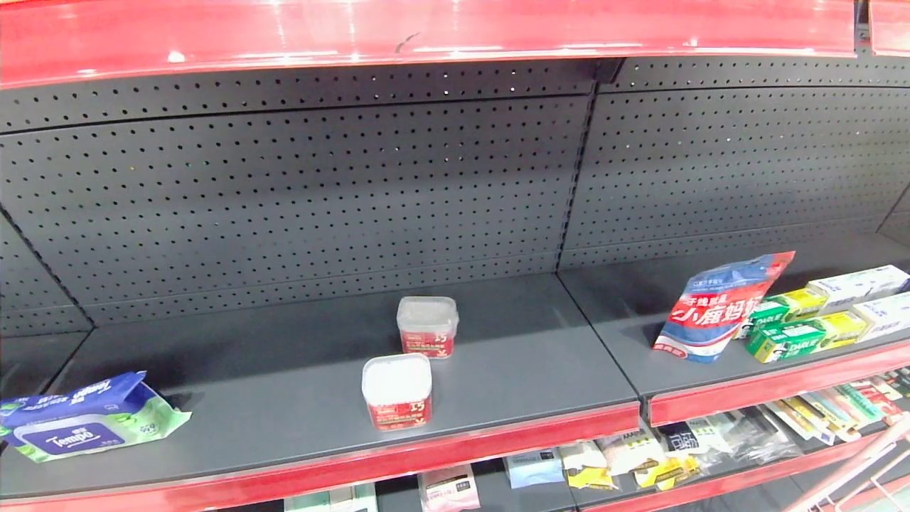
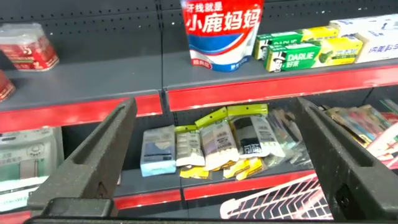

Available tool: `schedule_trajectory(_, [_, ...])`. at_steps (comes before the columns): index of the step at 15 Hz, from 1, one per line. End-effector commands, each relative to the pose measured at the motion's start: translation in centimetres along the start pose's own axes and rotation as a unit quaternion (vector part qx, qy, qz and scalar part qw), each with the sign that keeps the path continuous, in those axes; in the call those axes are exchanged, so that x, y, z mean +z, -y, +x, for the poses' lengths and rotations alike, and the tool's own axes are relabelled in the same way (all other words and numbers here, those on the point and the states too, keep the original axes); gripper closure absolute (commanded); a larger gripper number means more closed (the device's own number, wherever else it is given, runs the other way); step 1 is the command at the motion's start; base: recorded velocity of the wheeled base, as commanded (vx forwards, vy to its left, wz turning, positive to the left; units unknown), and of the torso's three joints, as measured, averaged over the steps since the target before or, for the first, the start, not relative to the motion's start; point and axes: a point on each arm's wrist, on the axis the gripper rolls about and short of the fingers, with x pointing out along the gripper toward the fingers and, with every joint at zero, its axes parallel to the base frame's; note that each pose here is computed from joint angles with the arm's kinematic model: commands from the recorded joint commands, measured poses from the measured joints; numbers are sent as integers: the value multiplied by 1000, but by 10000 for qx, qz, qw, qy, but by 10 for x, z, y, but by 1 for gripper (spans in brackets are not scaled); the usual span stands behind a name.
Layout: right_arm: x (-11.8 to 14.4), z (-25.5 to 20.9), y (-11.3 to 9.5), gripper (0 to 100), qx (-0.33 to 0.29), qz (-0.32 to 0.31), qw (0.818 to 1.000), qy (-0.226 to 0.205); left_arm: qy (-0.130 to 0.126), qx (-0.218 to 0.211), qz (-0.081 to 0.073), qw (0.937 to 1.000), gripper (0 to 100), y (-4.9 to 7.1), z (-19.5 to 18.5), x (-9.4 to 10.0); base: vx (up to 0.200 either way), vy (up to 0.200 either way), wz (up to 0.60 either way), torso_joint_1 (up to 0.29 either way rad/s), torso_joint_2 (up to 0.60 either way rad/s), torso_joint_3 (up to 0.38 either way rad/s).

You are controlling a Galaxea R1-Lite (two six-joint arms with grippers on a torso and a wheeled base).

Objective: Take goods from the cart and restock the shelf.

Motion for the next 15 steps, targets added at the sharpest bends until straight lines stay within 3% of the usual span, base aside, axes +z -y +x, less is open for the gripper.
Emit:
schedule_trajectory(1, [0,0,0,0,4,-4,10000,-4,-14,-22,13,10000,0,0,0,1,0,0,0,0,0,0])
schedule_trajectory(3, [0,0,0,0,4,-4,10000,-4,-75,-60,-2,10000,0,0,1,1,0,0,0,0,0,0])
schedule_trajectory(4, [0,0,0,0,4,-4,10000,-4,116,-52,-27,9999,0,0,-2,29,0,0,0,0,0,0])
schedule_trajectory(5, [0,0,0,0,12,-4,10000,-4,-196,77,-389,9990,0,0,24,105,0,0,0,0,0,0])
schedule_trajectory(6, [0,0,0,0,4,-4,10000,-4,-178,205,-1098,9936,0,-1,52,154,0,0,0,0,0,0])
schedule_trajectory(7, [0,0,0,0,12,-4,10000,-4,-451,458,-1090,9920,0,-2,80,172,0,0,0,0,0,0])
schedule_trajectory(8, [0,0,0,0,4,-4,10000,-4,-900,965,-828,9878,0,-6,102,165,0,0,0,0,0,0])
schedule_trajectory(9, [0,0,0,0,4,-4,10000,-4,-1491,1278,-414,9797,0,-9,118,147,0,0,0,0,0,0])
schedule_trajectory(10, [0,0,0,0,12,-4,10000,-4,-1915,1281,-290,9727,0,-9,126,130,0,0,0,0,0,0])
schedule_trajectory(11, [0,0,0,0,4,-4,10000,-4,-2118,1078,-291,9709,0,-7,130,121,0,0,0,0,0,0])
schedule_trajectory(12, [0,0,0,0,4,-4,10000,-4,-2095,763,-376,9741,0,-4,132,120,0,0,0,0,0,0])
schedule_trajectory(15, [0,0,0,0,4,-4,10000,-4,-2076,510,-557,9753,0,-5,131,119,0,0,0,0,0,0])
